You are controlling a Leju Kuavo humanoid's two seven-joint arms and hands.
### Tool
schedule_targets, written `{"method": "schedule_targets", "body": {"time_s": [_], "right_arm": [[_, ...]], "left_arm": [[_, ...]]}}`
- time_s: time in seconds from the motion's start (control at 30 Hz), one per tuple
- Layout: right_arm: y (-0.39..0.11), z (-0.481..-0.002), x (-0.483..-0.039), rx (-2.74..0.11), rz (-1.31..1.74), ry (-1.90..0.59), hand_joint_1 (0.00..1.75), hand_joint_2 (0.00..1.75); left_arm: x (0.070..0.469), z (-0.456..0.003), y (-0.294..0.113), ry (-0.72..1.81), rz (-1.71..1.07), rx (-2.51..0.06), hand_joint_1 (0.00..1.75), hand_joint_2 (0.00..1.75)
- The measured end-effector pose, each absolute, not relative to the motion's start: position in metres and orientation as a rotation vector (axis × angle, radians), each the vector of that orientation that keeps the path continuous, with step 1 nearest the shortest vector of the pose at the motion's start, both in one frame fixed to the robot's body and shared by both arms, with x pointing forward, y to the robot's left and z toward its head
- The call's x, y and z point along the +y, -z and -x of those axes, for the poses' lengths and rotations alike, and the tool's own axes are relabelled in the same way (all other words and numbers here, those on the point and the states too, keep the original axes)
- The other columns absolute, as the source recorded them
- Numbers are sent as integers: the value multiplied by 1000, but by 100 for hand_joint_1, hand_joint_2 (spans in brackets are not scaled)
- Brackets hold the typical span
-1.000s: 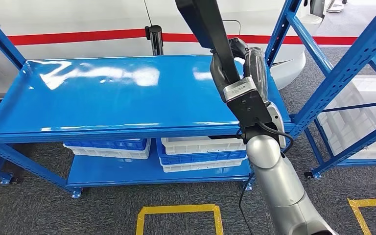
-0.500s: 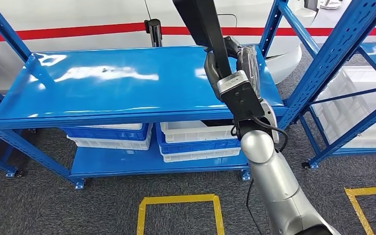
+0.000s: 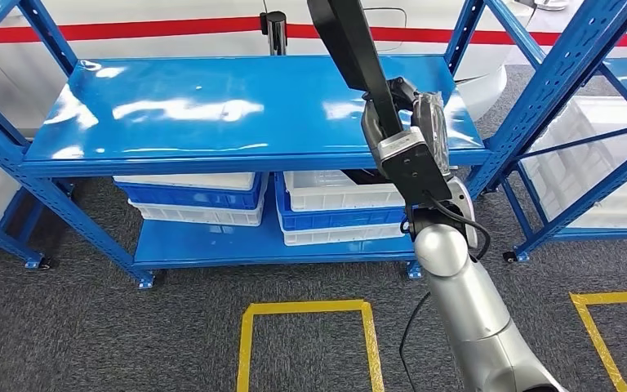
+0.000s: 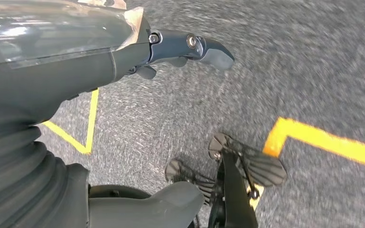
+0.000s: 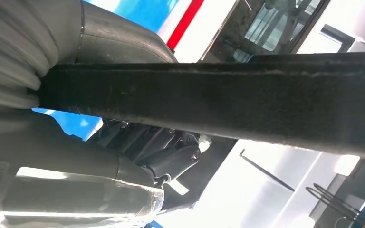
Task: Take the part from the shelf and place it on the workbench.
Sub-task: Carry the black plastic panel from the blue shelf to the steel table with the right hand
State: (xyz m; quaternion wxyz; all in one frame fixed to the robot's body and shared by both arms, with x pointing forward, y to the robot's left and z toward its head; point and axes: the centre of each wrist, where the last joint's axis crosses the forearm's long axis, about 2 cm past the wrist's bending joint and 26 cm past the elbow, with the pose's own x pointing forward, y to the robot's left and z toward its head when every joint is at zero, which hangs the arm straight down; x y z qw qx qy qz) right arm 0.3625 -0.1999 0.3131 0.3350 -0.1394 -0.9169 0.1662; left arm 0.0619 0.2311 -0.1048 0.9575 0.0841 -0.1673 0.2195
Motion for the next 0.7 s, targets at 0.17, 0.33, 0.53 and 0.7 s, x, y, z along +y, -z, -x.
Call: {"method": "schedule_targets", "body": {"time_s": [0.17,0.33,0.53,0.7], "right_arm": [[-306,-362,-210,-2378,386,-444,175,175],[-305,-363,-210,-2368,356,-456,175,175],[-304,-364,-209,-2372,347,-463,175,175],[-294,-359,-211,-2377,358,-475,175,175]], "left_arm": [[232,-60,105,-491,-198,-307,0,175],[232,-59,105,-520,-209,-295,0,175],[232,-62,105,-543,-215,-287,0,175],[232,-62,105,-545,-220,-284,0,175]]}}
